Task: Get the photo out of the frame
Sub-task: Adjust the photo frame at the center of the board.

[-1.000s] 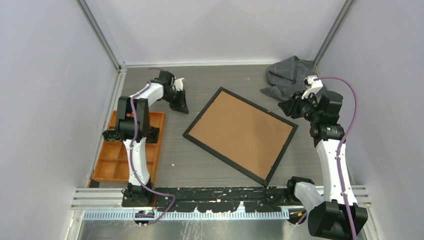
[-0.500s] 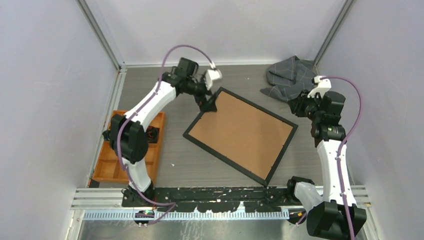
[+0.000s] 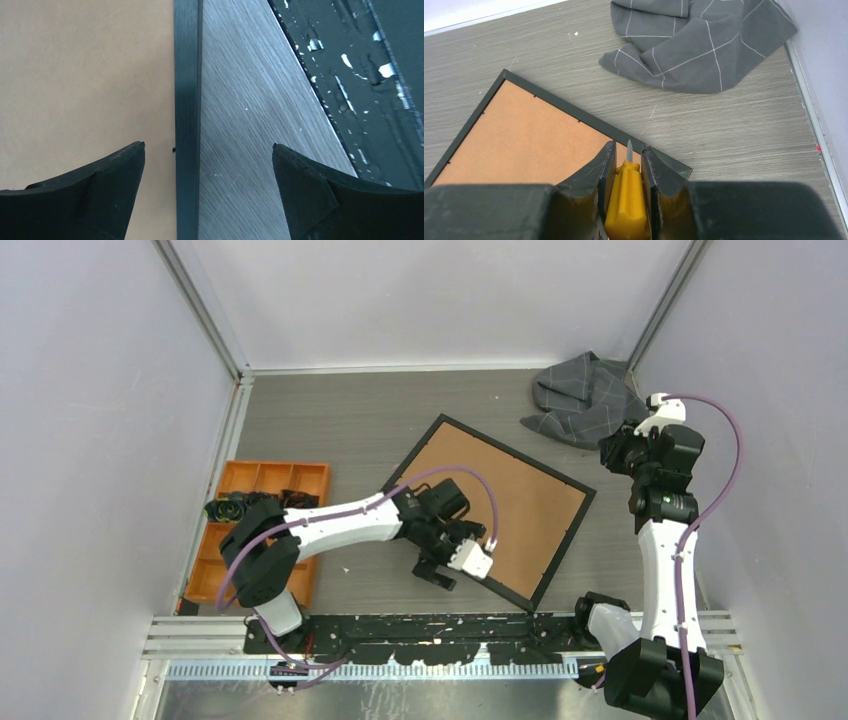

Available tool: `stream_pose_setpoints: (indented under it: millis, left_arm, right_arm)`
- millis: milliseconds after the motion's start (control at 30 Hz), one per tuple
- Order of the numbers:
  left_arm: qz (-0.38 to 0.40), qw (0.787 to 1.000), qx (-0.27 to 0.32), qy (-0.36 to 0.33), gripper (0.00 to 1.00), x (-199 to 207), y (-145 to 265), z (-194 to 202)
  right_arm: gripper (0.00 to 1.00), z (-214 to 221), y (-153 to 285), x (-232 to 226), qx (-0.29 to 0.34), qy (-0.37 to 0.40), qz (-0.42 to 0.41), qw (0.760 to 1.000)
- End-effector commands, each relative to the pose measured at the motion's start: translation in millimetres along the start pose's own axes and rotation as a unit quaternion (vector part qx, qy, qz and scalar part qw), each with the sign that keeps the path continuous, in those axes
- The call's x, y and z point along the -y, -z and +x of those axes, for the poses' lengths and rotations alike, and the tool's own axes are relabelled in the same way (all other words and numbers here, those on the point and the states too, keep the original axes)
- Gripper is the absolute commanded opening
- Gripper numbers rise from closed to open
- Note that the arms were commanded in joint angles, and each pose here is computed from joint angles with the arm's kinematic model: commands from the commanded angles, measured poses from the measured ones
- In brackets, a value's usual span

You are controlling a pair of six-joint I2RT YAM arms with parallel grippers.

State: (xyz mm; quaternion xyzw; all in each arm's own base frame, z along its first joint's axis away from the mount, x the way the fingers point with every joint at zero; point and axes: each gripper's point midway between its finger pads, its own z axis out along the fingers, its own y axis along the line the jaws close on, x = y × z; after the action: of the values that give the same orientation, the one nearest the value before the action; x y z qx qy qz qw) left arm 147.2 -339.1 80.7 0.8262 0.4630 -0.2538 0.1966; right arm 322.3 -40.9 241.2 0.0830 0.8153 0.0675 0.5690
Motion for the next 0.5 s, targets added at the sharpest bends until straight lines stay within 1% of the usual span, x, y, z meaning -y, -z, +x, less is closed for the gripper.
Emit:
stream_pose_setpoints:
  millis: [0,133,267,467]
  left_arm:
    - [-0.084,0.992,-0.031,-0.084,1.00,-26,-5,-13]
    - [-0.135,0.986,-0.066,-0.067,1.00,-42,-31,-13]
    - [-0.179,0.981,-0.075,-0.022,0.99,-64,-41,-15]
    - [-0.195,0.977,-0.072,0.044,0.88,-75,-51,-18]
  right_arm:
    - [0.01,-29,6,4,0.049,0.004,0.009,0.999]
    - [0.01,-32,9,9,0.057,0.008,0.021,0.998]
    - [0.01,-33,11,24,0.058,0.007,0.056,0.997]
    - [0.01,-26,7,52,0.034,-0.009,0.121,0.992]
